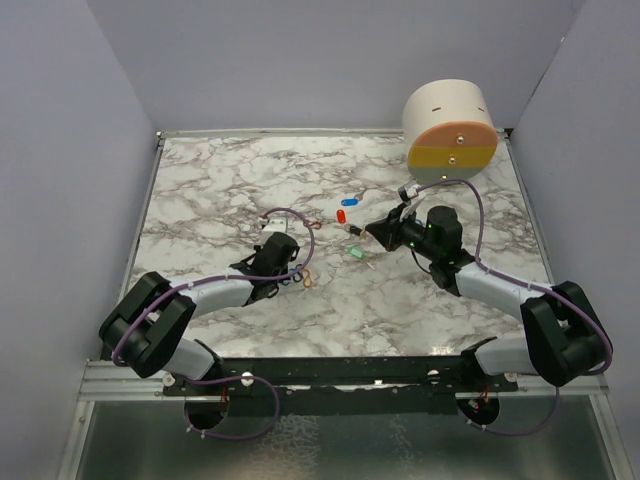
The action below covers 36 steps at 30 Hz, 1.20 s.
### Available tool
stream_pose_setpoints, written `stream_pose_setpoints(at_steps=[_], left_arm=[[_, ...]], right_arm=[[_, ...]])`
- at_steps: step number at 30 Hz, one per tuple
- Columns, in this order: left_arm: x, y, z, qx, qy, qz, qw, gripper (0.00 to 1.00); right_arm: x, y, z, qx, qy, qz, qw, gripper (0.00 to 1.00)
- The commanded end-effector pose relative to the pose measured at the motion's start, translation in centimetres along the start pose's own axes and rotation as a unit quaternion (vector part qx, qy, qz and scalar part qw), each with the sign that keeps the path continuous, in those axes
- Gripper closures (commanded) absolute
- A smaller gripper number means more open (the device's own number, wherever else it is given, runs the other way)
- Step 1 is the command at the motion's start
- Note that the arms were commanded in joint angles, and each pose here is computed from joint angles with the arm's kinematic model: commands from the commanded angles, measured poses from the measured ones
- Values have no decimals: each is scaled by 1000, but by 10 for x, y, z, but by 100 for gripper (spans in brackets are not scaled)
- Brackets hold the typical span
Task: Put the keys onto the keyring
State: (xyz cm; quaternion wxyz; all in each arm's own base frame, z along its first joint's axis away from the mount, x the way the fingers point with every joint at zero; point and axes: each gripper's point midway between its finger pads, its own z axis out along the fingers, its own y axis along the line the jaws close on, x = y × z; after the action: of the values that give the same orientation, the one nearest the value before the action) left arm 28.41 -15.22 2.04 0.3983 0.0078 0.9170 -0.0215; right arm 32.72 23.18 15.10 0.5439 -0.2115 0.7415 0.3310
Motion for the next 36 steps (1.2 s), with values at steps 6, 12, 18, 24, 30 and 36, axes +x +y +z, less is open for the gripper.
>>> stream_pose_setpoints(at_steps=[6,12,18,24,30,36], left_arm=[[-1,-11,-2,24,11,13,1000,100],[-22,-27,-9,61,-8,27,998,100],[-49,-49,-21,109,-29,29,993,100],[-76,-69,-37,154,-50,29,986,100],[-91,-89,-50,194,-56,22,979,100],[-92,-105,-57,212,-58,27,975,100]], right_arm=[[-6,18,7,-44,-6,-21,999,99],[3,48,19,-98,11,-71,993,99],[21,69,34,-119,38,-116,985,99],[28,76,40,-121,46,-135,982,99],[36,78,45,-111,56,-151,981,99],[36,79,46,-108,53,-155,981,99]])
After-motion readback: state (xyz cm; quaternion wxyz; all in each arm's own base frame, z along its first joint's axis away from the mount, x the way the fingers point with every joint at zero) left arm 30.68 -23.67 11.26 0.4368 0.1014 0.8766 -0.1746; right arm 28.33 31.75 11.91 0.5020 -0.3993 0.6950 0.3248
